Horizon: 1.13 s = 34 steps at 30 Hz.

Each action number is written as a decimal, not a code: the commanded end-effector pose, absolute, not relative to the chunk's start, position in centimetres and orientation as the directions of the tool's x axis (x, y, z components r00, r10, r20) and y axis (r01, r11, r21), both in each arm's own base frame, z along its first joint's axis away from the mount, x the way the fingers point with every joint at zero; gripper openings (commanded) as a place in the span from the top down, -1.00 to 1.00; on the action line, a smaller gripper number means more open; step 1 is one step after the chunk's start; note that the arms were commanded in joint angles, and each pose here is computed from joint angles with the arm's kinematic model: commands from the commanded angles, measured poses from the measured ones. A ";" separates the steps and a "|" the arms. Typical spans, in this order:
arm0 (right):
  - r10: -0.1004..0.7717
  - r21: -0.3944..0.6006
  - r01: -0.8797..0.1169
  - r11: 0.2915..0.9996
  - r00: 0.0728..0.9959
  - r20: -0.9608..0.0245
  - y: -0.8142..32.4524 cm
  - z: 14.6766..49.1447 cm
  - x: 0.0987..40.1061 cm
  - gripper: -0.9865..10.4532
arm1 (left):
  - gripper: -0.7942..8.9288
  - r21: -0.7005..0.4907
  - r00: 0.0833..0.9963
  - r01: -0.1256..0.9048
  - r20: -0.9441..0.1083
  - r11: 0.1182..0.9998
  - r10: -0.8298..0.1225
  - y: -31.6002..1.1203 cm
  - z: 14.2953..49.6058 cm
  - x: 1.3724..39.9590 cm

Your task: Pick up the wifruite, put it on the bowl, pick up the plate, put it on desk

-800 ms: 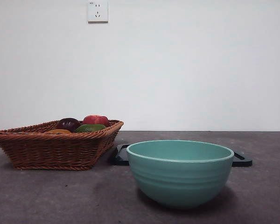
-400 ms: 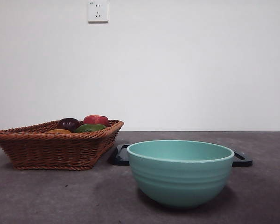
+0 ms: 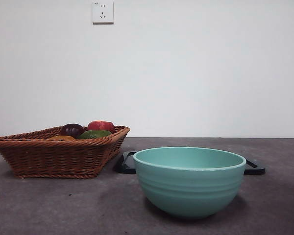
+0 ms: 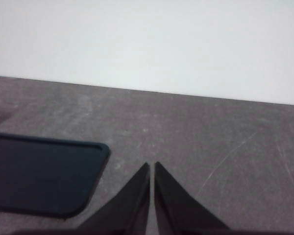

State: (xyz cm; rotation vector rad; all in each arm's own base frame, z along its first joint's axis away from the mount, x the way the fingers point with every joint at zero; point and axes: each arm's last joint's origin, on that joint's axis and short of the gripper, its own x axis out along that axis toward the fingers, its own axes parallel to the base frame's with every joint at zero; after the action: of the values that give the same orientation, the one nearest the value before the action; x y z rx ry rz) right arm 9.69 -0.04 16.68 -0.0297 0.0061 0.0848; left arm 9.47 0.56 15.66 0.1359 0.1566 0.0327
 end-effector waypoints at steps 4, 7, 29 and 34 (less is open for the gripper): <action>0.057 -0.025 -0.060 0.998 0.994 -0.092 -0.1 15.7 9.7 0.82 | 0.82 0.132 0.983 -0.025 -0.179 0.991 0.049 0.6 14.9 9.5; 0.055 -0.020 -0.060 0.998 0.984 -0.172 -0.1 14.9 9.6 0.82 | 0.82 0.132 0.983 -0.025 -0.179 0.991 0.049 0.6 14.9 9.5; 0.052 -0.023 -0.056 0.998 0.988 -0.148 -0.2 15.2 9.6 0.82 | 0.82 0.132 0.983 -0.025 -0.179 0.991 0.049 0.6 14.9 9.5; 0.052 -0.023 -0.056 0.998 0.988 -0.148 -0.2 15.2 9.6 0.82 | 0.82 0.132 0.983 -0.025 -0.179 0.991 0.049 0.6 14.9 9.5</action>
State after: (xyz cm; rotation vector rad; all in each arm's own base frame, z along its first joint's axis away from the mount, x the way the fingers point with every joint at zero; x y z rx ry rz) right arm 9.58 -0.14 15.30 -0.0195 0.1527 0.0568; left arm 9.47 0.56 15.66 0.1359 0.1566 0.0327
